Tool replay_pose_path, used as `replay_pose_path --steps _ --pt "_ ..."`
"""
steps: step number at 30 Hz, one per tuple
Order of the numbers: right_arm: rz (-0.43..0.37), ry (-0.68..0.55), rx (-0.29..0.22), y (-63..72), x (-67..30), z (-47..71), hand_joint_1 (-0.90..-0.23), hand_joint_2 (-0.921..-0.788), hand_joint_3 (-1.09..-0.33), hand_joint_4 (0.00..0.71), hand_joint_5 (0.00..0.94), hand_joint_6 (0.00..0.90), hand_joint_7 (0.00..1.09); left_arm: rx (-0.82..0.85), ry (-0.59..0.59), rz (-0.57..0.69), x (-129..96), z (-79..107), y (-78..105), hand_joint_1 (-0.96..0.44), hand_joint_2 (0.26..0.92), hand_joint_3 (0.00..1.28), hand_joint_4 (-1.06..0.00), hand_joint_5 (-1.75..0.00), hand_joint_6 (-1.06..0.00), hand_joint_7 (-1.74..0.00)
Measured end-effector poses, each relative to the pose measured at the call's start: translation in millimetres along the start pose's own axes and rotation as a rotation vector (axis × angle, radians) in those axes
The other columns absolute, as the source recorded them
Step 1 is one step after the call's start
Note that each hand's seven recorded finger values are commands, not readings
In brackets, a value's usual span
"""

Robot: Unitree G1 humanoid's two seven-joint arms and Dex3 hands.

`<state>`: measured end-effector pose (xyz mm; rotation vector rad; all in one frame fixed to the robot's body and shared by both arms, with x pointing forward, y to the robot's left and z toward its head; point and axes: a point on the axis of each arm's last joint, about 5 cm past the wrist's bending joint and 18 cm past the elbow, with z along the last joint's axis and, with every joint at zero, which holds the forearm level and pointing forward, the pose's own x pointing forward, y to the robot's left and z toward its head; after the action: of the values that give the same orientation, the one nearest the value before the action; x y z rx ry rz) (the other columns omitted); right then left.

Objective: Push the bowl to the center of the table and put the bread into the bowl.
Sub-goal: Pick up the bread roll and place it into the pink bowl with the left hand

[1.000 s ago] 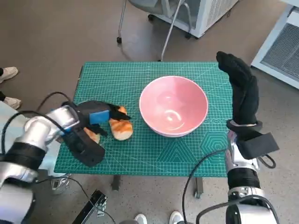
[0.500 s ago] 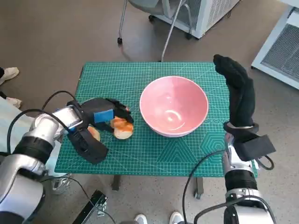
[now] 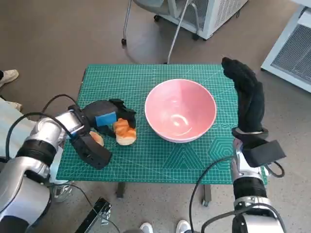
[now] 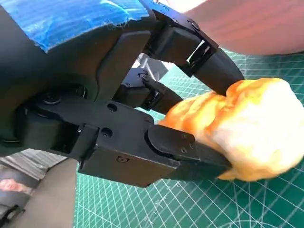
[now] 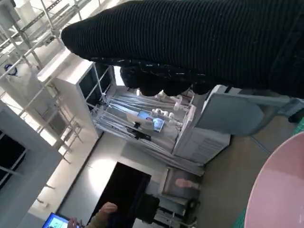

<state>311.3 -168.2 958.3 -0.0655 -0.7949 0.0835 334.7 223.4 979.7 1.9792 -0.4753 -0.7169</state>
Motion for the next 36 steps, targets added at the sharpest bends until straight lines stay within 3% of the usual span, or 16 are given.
replay_pose_path --steps 10,20,27,36 --pt "-0.003 0.006 0.008 0.8 -1.9 -0.5 -0.563 -0.921 -0.781 0.387 0.013 0.062 0.79 -0.139 -0.017 0.141 -21 -19.9 29.7 0.00 0.921 0.07 -0.59 -1.15 -0.71 -1.18" --pt "-0.004 0.012 0.019 0.1 -1.8 -0.7 -0.560 -0.921 -0.782 0.387 0.013 0.063 0.79 -0.102 0.034 0.449 -39 -40.3 93.6 0.00 0.920 0.04 -0.62 -1.13 -0.75 -1.14" --pt "-0.003 0.011 0.023 0.0 -1.5 -0.5 -0.557 -0.921 -0.782 0.387 0.012 0.064 0.79 -0.060 -0.006 0.548 -32 -34.6 124.6 0.00 0.920 0.07 -0.58 -1.17 -0.74 -1.15" --pt "-0.009 0.005 0.026 -1.2 -0.8 0.7 -0.566 -0.921 -0.775 0.388 0.011 0.066 0.79 -0.048 -0.114 0.558 -3 -15.3 143.8 0.00 0.921 0.14 -0.50 -1.27 -0.64 -1.24"
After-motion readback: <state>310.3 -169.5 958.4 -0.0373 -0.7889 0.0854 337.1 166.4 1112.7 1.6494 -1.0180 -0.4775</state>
